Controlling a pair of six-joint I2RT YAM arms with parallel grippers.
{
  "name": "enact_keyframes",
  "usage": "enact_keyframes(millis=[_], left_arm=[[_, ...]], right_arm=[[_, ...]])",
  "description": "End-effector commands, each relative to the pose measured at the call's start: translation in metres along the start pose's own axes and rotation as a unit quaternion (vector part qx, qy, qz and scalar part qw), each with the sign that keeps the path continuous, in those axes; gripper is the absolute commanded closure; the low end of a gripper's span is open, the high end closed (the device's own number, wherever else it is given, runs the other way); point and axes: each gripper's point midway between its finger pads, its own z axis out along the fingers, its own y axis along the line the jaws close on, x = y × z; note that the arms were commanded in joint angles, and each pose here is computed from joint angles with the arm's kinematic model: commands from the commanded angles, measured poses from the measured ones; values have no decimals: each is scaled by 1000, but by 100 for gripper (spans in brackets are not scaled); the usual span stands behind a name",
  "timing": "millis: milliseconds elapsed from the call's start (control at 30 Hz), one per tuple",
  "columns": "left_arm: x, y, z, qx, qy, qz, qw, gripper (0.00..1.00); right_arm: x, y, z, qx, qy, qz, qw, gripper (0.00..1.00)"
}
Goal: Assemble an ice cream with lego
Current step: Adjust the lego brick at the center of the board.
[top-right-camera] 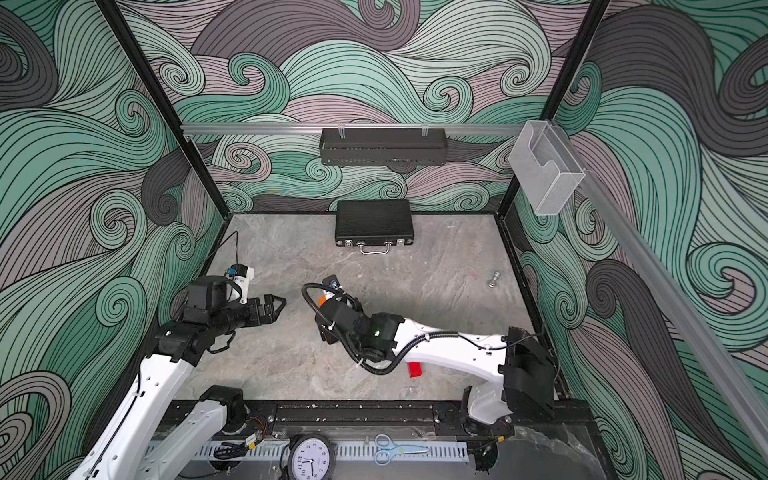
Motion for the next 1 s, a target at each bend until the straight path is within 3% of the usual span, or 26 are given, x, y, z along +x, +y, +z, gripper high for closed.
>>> enact_keyframes(millis=[0,167,333,967], left_arm=[[-4,-4,-1,13,-7,3,1000,1],[-3,-6,-1,20,-7,6,1000,1],[-3,-8,-1,25,-6,9,1000,1],[-1,-10,-1,34,-3,12,999,1]], right_arm=[[36,-14,-15,3,137,-2,991,56],[48,-24,-18,-15,217,25,976,55],[69,-21,-11,-41,322,32,945,54],[133,-26,29,-52,485,28,873,53]])
